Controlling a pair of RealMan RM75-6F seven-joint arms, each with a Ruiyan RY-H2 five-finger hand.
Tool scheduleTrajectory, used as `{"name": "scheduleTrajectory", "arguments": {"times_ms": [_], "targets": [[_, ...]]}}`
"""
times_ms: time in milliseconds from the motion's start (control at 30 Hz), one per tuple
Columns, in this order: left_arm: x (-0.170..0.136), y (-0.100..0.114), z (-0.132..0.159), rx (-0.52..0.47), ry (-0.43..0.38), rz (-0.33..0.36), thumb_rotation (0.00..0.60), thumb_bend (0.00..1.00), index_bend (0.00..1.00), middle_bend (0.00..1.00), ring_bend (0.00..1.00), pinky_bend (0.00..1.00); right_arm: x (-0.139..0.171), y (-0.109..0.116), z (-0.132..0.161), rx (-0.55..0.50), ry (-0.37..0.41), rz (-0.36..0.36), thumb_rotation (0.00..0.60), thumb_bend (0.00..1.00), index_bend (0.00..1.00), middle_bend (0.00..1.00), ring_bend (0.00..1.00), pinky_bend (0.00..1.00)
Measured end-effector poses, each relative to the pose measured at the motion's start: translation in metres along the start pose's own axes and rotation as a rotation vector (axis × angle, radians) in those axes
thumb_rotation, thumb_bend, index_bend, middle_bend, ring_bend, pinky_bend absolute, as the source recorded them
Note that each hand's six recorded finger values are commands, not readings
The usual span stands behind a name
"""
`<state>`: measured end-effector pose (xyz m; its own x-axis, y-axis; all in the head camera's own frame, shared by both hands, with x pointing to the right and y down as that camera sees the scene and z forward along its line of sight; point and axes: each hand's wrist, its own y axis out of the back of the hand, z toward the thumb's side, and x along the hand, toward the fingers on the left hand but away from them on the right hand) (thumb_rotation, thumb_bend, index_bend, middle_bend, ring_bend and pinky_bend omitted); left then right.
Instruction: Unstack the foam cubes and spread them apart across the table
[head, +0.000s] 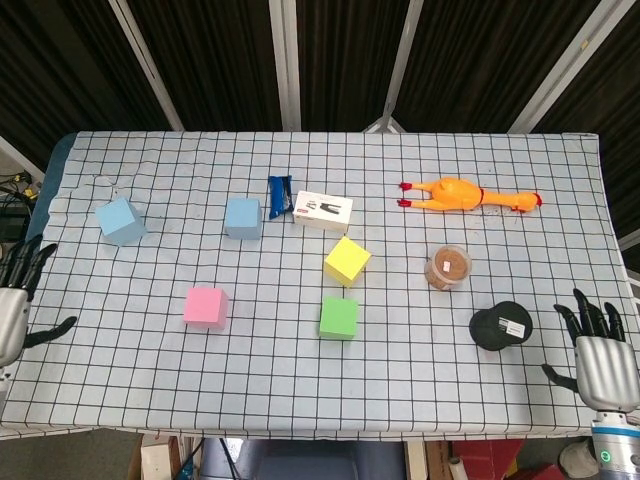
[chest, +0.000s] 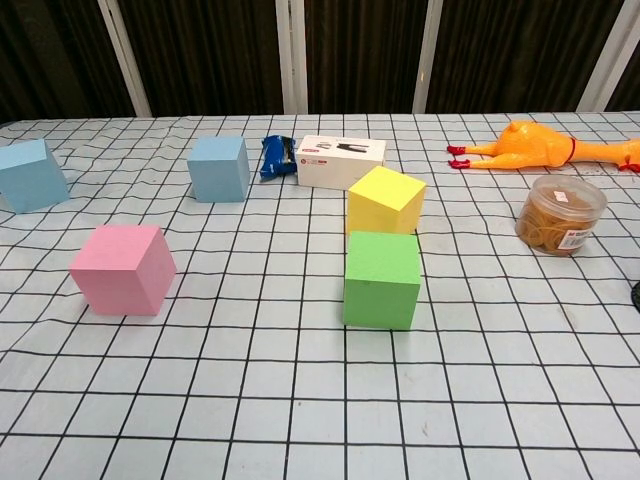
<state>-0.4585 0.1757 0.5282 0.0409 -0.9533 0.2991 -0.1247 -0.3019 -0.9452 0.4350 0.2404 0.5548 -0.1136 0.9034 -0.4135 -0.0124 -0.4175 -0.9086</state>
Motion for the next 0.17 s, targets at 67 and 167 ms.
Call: {"name": "scheduleTrajectory", "arguments": {"times_ms": [67,167], "targets": [[-0.009,-0.003,-0.015,0.007,0.013,-0.009,0.6,0.0,0.09,0.0,0.0,0.1,0.002,0.002,0.002,-0.005,0.01,-0.006,0.6,0.0,0.21,0.02,0.14,0.0],[-0.02,-0.007,-0.025,0.037,0.025,-0.001,0.6,0.0,0.08,0.0,0.0,0.1,0.006,0.005,0.001,-0.009,0.018,-0.002,0.6,0.0,0.21,0.02,0.14,0.0]]}}
